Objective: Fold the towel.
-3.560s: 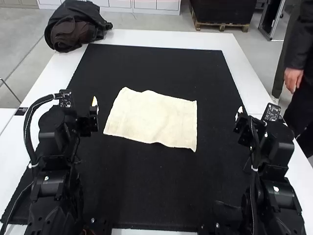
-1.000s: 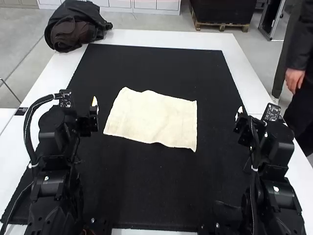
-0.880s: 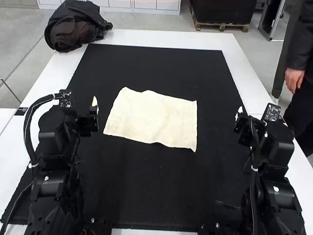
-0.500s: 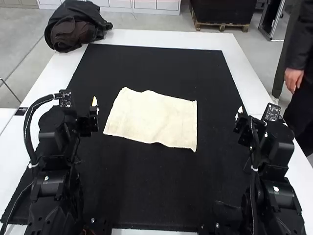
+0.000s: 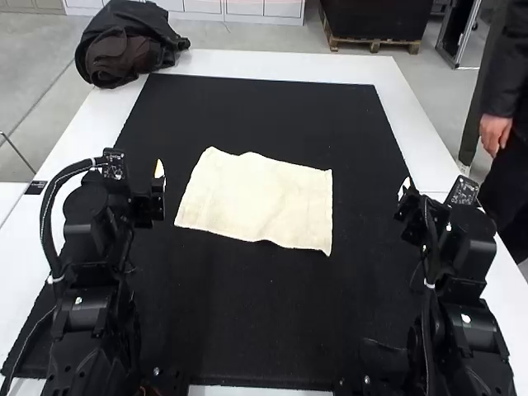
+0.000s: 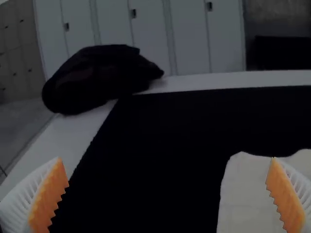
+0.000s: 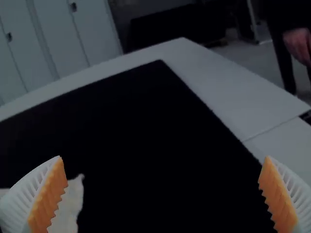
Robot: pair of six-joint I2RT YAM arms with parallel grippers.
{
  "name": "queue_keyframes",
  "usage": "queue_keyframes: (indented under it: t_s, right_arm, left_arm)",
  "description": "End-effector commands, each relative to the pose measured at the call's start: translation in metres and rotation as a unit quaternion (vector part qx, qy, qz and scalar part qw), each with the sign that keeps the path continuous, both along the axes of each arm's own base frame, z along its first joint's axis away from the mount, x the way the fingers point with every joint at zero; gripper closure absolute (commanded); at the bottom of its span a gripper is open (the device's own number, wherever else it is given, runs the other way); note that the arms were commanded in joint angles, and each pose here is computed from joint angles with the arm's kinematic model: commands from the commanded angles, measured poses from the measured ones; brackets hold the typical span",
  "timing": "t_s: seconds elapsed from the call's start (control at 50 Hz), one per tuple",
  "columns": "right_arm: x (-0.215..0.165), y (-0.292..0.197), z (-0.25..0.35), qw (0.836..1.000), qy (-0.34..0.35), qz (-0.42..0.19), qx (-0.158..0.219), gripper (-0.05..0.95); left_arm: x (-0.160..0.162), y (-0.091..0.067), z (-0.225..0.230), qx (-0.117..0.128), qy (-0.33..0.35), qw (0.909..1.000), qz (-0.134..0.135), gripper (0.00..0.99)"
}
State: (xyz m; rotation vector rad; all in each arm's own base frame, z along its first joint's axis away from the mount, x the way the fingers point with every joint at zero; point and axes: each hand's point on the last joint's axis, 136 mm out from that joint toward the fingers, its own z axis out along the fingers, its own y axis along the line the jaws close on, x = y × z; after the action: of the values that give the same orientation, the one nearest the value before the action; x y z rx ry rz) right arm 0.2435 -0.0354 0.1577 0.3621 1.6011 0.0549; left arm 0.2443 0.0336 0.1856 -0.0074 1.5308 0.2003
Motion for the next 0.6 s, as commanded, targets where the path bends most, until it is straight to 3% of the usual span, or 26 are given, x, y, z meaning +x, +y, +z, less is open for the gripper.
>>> queue_keyframes:
  t_s: [0.0,0.06,0.12,0.2,0.38,0.5,0.58]
  right_arm:
    - [0.001,0.006,0.005,0.997,-0.025,0.013,0.07,-0.01]
    - [0.001,0.006,0.007,0.999,-0.024,0.015,0.043,-0.01]
    - [0.001,0.005,0.016,0.997,-0.023,0.017,-0.07,-0.01]
    - [0.001,0.006,0.021,0.989,-0.021,0.022,-0.146,-0.01]
    - [0.003,0.024,0.031,0.951,-0.028,0.067,-0.301,-0.01]
    - [0.001,0.024,0.052,0.946,-0.067,0.055,-0.312,0.0]
    - [-0.003,0.025,0.073,0.945,-0.096,0.051,-0.309,0.0]
  left_arm:
    - [-0.003,0.011,0.008,0.021,-0.017,0.9991,0.033,0.038]
    - [-0.003,0.012,0.011,0.021,-0.021,0.9989,0.037,0.038]
    - [-0.004,0.014,0.012,0.022,-0.022,0.9987,0.04,0.038]
    - [-0.004,0.015,0.013,0.024,-0.025,0.9983,0.046,0.038]
    - [-0.005,0.015,0.022,0.038,-0.041,0.9973,0.047,0.039]
    - [-0.012,0.025,0.045,0.054,-0.085,0.9916,0.081,0.049]
    - [-0.016,0.025,0.059,0.057,-0.112,0.9883,0.086,0.056]
